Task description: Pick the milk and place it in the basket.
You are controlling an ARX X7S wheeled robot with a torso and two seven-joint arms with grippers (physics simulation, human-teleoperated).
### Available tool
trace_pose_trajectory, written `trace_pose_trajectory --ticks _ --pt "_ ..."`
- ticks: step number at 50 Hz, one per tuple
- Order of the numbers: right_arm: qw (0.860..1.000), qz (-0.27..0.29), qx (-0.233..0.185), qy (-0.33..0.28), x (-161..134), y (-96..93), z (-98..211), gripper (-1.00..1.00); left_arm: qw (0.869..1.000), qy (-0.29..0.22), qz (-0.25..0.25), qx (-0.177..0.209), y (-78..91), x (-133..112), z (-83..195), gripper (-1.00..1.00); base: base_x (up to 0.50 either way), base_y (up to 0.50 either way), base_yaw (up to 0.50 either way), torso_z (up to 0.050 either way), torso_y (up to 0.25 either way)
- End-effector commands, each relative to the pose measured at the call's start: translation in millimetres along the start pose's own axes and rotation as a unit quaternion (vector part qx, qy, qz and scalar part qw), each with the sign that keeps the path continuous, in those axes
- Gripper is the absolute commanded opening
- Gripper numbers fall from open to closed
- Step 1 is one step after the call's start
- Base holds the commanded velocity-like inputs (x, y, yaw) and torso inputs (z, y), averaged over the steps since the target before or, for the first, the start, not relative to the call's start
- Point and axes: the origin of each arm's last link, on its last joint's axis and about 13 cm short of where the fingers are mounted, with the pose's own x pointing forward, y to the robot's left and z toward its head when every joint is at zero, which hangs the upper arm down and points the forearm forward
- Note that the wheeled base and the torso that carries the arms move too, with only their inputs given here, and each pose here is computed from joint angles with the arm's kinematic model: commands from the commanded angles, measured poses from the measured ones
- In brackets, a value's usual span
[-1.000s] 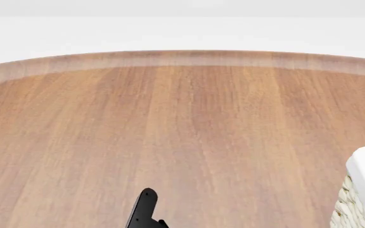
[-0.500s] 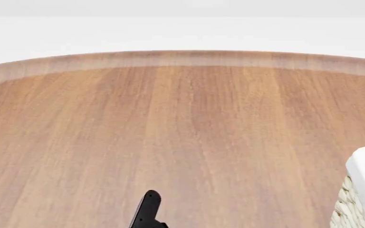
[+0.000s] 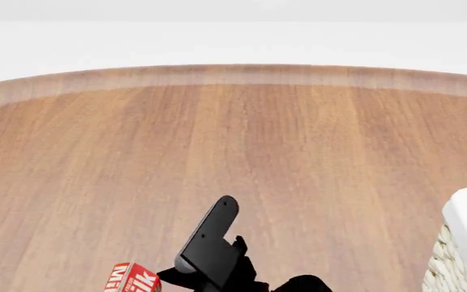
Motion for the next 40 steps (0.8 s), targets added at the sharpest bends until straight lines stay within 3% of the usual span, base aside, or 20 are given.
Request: trace_pose_trajectory --ticks 1,6,15,27,31,37,40 --pt "0.992 -0.08 -0.029 -0.088 -34 2.4 42 -1.0 1.0 0.001 -0.001 0.0 -0.2 0 0 1.0 0.0 0.0 0.0 0.0 0.0" --pt "0.981 -0.141 -0.022 -0.128 -53 3.5 54 -1.0 1.0 0.0 0.0 0.001 0.4 0 0 1.0 0.0 0.0 0.0 0.0 0.002" --pt "0.966 -0.202 -0.012 -0.16 -75 9.5 61 -1.0 1.0 0.001 0.001 0.0 0.5 0 -1 1.0 0.0 0.0 0.0 0.0 0.001" --pt "0.923 -0.317 0.033 -0.215 -103 8.4 61 -1.0 1.0 -0.002 0.002 0.001 0.7 2 0 1.0 0.0 0.0 0.0 0.0 0.001" --pt "0.913 -0.329 0.045 -0.235 -108 9.3 60 -1.0 1.0 -0.001 0.001 0.001 0.5 2 0 1.0 0.0 0.0 0.0 0.0 0.0" --pt "0.893 -0.396 0.05 -0.208 -112 4.9 54 -1.0 1.0 -0.001 0.002 0.001 0.7 2 0 1.0 0.0 0.0 0.0 0.0 0.002" --pt "0.875 -0.434 0.057 -0.209 -115 1.6 52 -1.0 1.0 -0.001 0.001 0.001 0.6 2 0 1.0 0.0 0.0 0.0 0.0 0.0"
